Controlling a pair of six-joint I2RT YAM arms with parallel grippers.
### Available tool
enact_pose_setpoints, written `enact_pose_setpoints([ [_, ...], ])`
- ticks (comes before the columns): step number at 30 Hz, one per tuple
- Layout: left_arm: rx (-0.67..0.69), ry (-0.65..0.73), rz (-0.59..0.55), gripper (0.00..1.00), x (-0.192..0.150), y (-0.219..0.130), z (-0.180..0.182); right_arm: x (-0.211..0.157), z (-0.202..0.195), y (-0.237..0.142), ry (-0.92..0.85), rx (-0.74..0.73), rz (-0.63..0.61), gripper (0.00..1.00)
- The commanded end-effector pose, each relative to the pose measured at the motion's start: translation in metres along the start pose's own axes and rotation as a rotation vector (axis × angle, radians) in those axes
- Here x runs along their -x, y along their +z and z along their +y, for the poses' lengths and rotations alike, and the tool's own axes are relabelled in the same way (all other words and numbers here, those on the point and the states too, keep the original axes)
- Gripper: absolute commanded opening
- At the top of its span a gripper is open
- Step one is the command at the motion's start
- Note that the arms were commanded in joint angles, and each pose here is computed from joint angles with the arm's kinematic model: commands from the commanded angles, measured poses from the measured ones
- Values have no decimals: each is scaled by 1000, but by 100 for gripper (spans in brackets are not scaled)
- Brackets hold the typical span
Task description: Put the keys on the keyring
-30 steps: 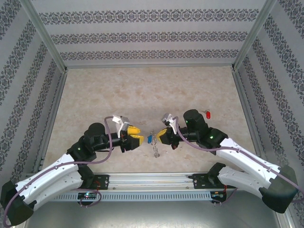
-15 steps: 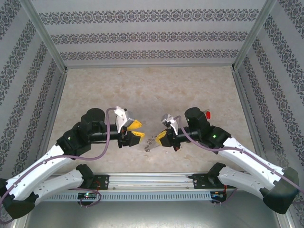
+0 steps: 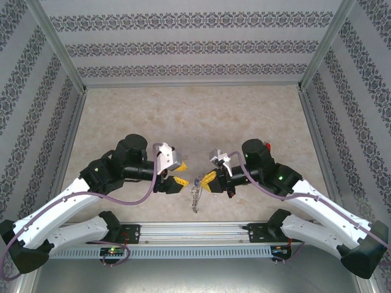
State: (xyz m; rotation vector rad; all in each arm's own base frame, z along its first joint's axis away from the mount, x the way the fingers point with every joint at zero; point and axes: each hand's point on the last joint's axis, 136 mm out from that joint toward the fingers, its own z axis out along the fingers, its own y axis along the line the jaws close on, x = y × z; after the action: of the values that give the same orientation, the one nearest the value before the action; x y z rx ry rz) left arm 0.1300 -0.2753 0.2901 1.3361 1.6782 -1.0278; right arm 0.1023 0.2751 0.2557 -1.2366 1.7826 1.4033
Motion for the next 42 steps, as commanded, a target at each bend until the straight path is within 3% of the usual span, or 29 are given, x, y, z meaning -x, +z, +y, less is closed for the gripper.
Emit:
enact_pose_setpoints([
  [1, -86, 55, -42, 53, 7, 6, -14, 13, 18, -3, -69, 59, -19, 0],
  [13, -84, 93, -27, 40, 1, 23, -6, 13, 19, -2, -68, 64, -12, 0],
  [35, -74, 145, 31, 46, -3, 38, -2, 14, 21, -2, -75, 73, -10, 0],
  [42, -93, 151, 31, 40, -1, 42, -5, 13, 20, -2, -71, 67, -9, 0],
])
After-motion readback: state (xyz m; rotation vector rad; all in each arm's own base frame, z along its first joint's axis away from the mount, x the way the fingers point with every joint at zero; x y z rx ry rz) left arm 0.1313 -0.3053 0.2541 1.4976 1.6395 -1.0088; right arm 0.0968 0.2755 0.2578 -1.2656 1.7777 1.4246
